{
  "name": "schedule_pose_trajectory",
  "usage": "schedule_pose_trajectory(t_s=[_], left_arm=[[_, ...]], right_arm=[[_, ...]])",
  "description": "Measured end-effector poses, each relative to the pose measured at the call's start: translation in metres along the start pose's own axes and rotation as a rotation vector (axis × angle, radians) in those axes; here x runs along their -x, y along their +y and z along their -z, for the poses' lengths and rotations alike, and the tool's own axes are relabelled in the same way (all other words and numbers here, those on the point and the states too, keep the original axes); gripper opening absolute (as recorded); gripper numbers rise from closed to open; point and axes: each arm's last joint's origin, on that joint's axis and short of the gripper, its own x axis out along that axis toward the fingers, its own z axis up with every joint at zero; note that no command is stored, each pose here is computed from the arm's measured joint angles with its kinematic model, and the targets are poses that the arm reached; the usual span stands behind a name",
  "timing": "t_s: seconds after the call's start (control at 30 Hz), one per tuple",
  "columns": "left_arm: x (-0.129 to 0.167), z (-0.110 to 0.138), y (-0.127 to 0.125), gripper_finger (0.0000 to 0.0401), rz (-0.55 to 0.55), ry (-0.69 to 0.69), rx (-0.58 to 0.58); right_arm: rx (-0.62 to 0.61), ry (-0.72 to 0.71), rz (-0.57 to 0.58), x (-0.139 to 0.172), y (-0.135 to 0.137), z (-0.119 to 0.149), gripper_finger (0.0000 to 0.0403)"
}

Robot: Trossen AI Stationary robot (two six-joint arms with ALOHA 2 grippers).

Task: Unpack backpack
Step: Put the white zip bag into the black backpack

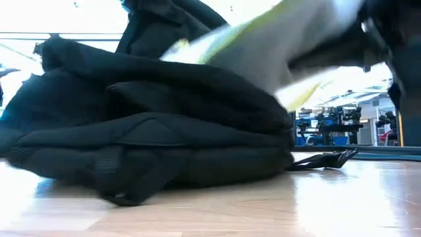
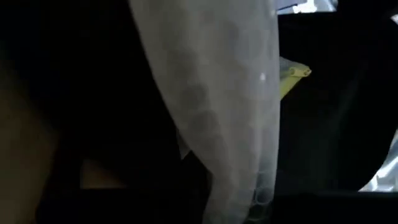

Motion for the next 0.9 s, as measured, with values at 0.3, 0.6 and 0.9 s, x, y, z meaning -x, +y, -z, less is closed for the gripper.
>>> schedule_pose_trajectory(t_s=[0.3,0.6,0.9], left_arm=[[0.001,-0.013,0.001,0.0,-0.109,-0.126,-0.016],[0.001,-0.014,0.002,0.0,-0.134,-0.139,-0.007],[0.002,-0.017,-0.001,0.0,-0.045,-0.164,0.011]], right_arm=[[-0.17,-0.102,0.008,0.017,-0.046,-0.026,0.0018],[-0.262,-0.201,-0.025,0.043,-0.062,-0.039,0.0018],[-0.3,-0.07,-0.026,-0.007,-0.061,-0.025,0.0018]])
